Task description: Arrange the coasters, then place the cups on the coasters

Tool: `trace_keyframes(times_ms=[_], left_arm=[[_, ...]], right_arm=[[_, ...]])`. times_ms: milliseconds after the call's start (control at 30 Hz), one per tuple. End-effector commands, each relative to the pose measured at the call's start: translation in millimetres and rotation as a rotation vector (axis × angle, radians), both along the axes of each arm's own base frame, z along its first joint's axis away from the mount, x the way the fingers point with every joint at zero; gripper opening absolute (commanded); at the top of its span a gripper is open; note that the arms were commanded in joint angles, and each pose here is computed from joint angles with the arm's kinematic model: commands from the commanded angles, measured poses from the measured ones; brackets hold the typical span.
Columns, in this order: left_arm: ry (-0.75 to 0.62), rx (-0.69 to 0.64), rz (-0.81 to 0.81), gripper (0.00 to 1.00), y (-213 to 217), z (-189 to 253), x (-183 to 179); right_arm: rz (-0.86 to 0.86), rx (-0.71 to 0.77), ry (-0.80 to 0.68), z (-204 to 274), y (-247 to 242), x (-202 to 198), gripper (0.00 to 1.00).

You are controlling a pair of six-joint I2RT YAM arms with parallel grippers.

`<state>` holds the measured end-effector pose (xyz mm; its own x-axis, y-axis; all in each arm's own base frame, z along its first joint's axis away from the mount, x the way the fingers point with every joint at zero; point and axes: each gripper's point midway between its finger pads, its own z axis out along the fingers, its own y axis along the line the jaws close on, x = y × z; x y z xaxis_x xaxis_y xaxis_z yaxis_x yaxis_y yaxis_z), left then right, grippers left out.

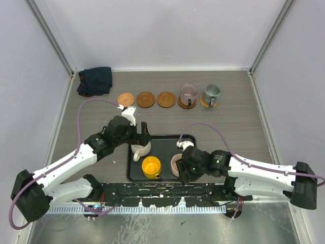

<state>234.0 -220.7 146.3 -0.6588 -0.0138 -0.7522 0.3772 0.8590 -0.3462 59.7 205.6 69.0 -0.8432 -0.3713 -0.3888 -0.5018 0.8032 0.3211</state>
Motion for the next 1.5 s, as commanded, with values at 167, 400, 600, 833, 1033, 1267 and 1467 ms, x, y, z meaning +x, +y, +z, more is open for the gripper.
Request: trace_keyframes(times_ms=[167,400,600,833,1033,1267,1467], left_arm=[[-0.038,-0.002,0.021,0.98,3,9,5],[-0.048,0.019,0.030,0.99,8,6,5],[-0.055,0.036,0.035,0.99,11,4,6],[-0.069,0.052,0.043,0.99,14,5,8],[-0.084,0.063,0.059,0.99,18,6,10],[-0.074,0.073,0.060,0.99,19,2,9],[-0.075,0.077,0.068,0.99,22,1,8]], right_arm=[[-0.110,-0.013,-0.073,-3,9,22,0.42],[-0.156,-0.060,-0.140,-3,13,41,0.41],[-0.178,-0.115,-0.199,-2,17,58,0.45],[-0.191,-0.123,-0.239,1,24,69,0.51],[-0.217,-0.102,-0.256,2,29,75,0.49],[-0.266,-0.130,-0.291,-3,26,84,0.44],[-0.273,-0.134,-0.290,-7,29,86,0.44]])
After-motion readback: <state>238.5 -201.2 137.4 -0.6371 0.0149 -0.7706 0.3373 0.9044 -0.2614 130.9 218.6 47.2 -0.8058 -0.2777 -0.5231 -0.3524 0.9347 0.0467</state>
